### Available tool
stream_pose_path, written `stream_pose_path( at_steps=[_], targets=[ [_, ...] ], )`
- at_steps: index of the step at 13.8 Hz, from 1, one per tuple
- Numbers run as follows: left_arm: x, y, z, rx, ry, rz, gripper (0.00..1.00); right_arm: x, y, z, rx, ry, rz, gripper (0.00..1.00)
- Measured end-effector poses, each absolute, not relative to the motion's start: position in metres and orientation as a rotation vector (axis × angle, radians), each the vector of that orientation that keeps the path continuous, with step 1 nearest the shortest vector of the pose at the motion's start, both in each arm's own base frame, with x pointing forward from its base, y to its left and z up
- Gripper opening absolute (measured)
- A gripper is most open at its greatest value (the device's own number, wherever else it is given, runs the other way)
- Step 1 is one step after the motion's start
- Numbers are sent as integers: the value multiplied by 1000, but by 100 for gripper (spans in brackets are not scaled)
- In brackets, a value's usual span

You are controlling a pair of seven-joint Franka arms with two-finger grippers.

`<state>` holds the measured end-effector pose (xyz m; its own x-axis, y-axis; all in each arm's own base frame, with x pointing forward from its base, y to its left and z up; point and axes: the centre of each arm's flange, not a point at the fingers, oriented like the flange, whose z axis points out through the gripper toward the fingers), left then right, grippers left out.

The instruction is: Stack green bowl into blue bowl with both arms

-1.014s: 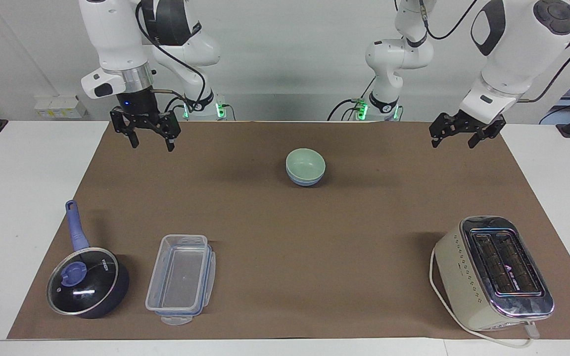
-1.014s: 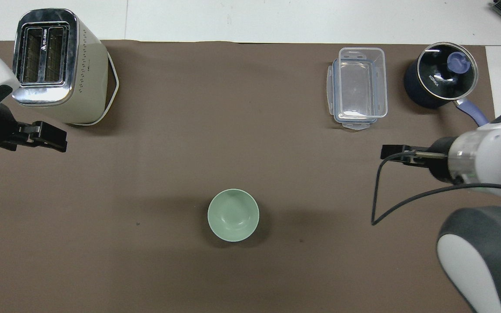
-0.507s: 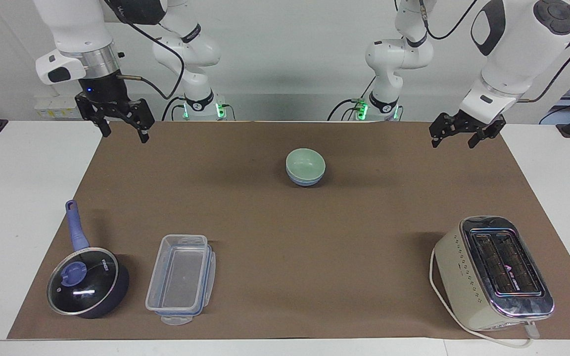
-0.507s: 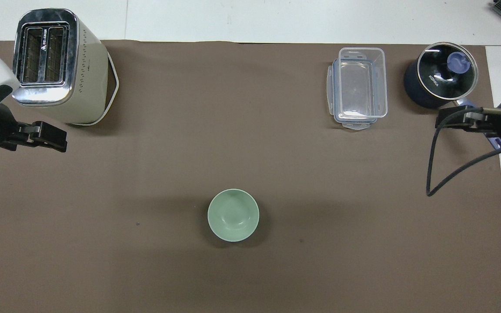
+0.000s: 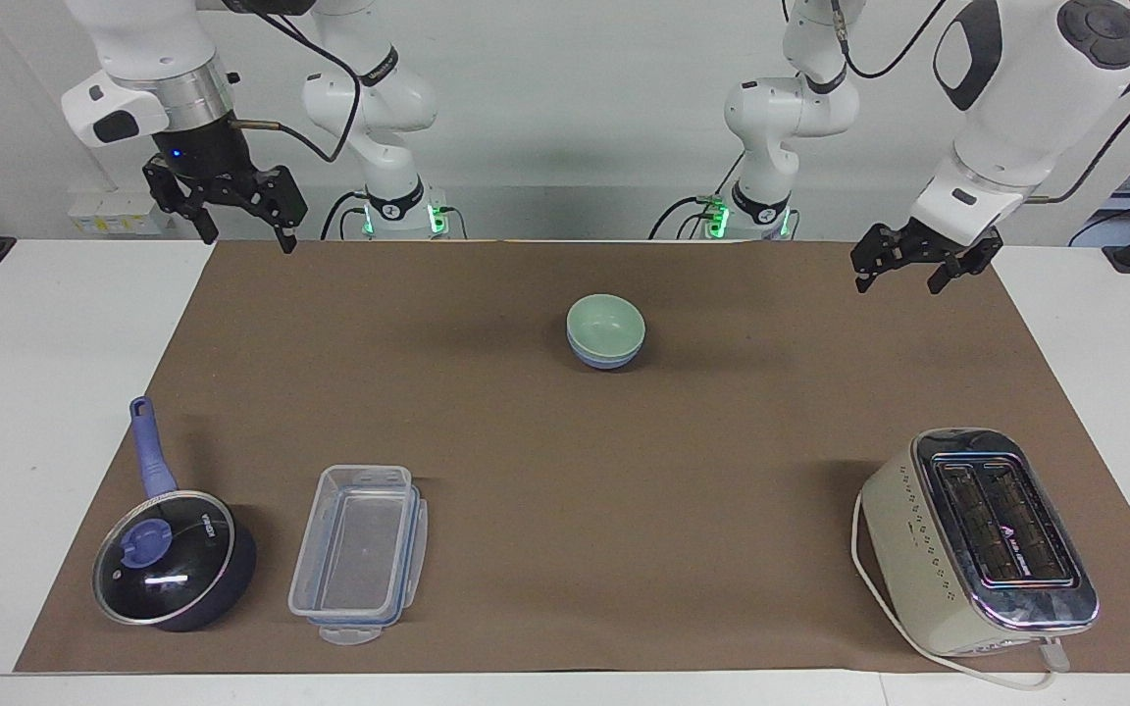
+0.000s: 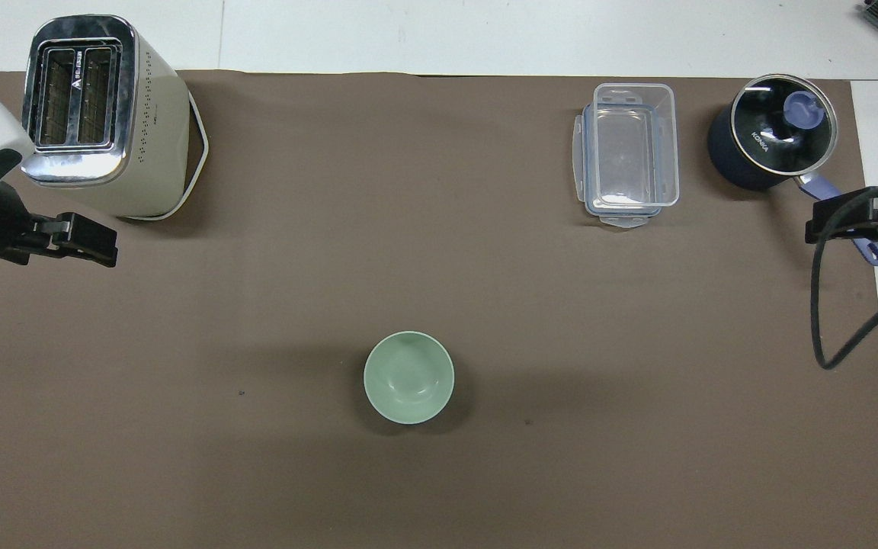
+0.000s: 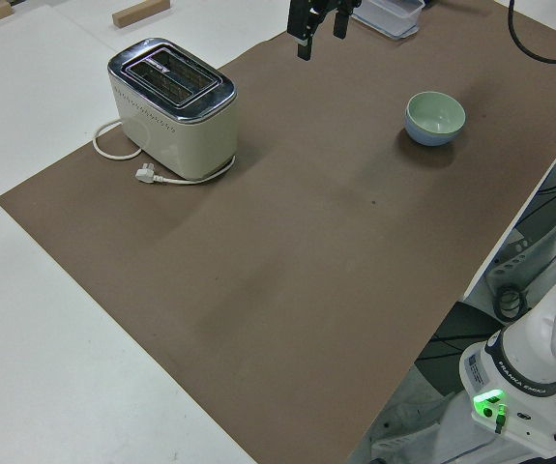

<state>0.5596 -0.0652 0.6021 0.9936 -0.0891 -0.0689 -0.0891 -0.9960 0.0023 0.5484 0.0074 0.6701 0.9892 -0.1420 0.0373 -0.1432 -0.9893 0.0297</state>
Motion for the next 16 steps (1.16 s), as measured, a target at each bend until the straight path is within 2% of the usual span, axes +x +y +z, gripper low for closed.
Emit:
stream_pose_path(
  at_steps=[8,16],
  targets=[
    [560,-65,602,-3136,140,108,100,545,6,644,3105,-227,-24,100],
    [560,-65,602,-3136,140,108,100,542,6,641,3105,-227,-32,100]
  ],
)
